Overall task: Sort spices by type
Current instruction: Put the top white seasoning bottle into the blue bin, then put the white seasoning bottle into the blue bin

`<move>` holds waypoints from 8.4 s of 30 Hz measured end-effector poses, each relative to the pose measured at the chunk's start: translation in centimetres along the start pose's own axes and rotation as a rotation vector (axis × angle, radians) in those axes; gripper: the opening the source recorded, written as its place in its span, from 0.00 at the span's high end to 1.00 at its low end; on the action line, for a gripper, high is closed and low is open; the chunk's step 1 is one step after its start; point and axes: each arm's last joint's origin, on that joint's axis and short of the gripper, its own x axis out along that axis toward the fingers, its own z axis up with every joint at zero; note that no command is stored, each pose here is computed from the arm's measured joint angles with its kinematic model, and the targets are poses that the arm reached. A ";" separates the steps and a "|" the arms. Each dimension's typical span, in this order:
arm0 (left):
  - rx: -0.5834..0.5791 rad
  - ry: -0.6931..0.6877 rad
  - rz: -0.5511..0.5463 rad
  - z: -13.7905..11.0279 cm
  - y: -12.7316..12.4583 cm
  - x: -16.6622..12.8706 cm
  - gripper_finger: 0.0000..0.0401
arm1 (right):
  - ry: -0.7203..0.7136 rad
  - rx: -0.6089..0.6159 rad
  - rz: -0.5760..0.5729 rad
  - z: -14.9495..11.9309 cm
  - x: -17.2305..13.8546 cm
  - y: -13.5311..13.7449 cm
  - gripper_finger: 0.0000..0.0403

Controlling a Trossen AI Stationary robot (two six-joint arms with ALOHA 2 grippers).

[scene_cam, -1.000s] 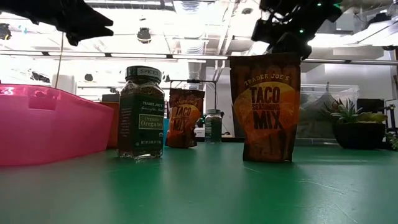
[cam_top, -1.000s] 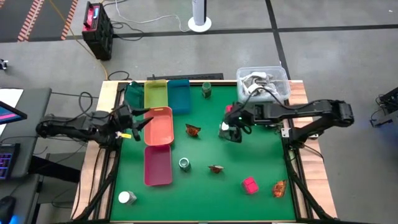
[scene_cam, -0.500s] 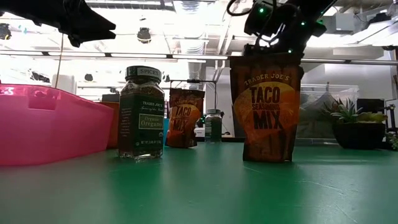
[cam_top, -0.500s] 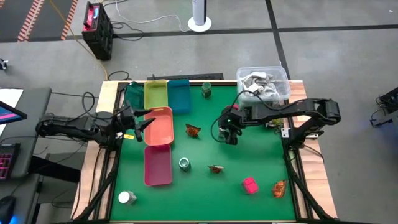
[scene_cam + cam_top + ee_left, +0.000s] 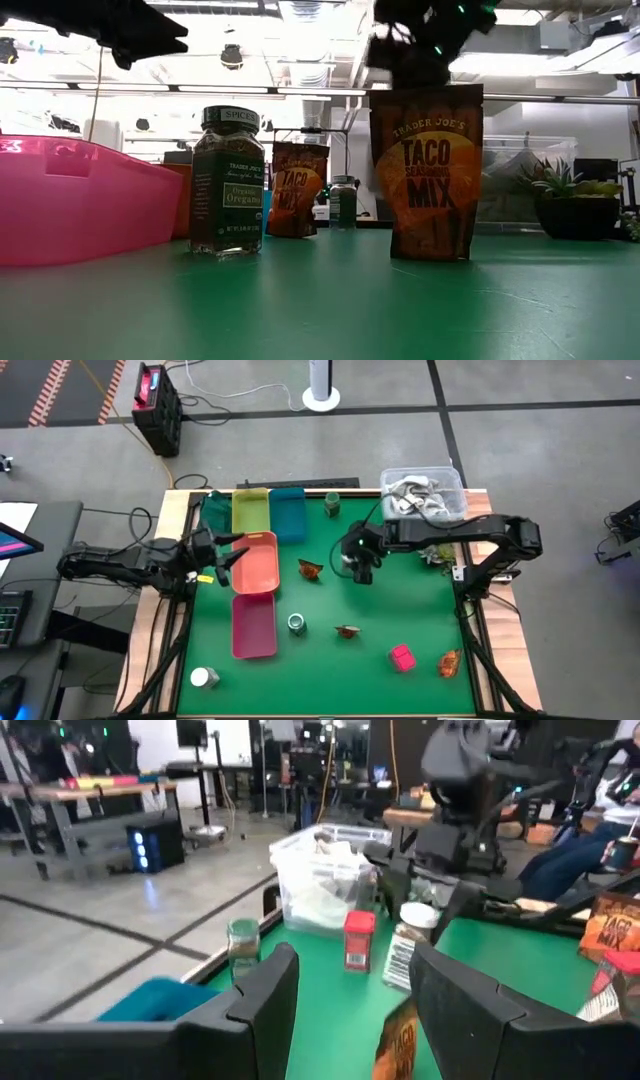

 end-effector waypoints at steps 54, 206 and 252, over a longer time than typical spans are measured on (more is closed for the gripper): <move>0.036 0.194 0.036 -2.3 -0.2 0.6 0.55 | -0.081 0.000 -0.038 12.0 14.6 -15.8 0.24; 0.834 0.661 -1.653 -6.2 -16.8 -7.5 0.32 | -0.328 0.624 -0.425 9.6 -6.7 13.5 0.21; 0.786 0.650 -1.557 -3.4 -15.8 -6.4 0.50 | -0.339 0.620 -0.449 9.6 -6.8 13.4 0.21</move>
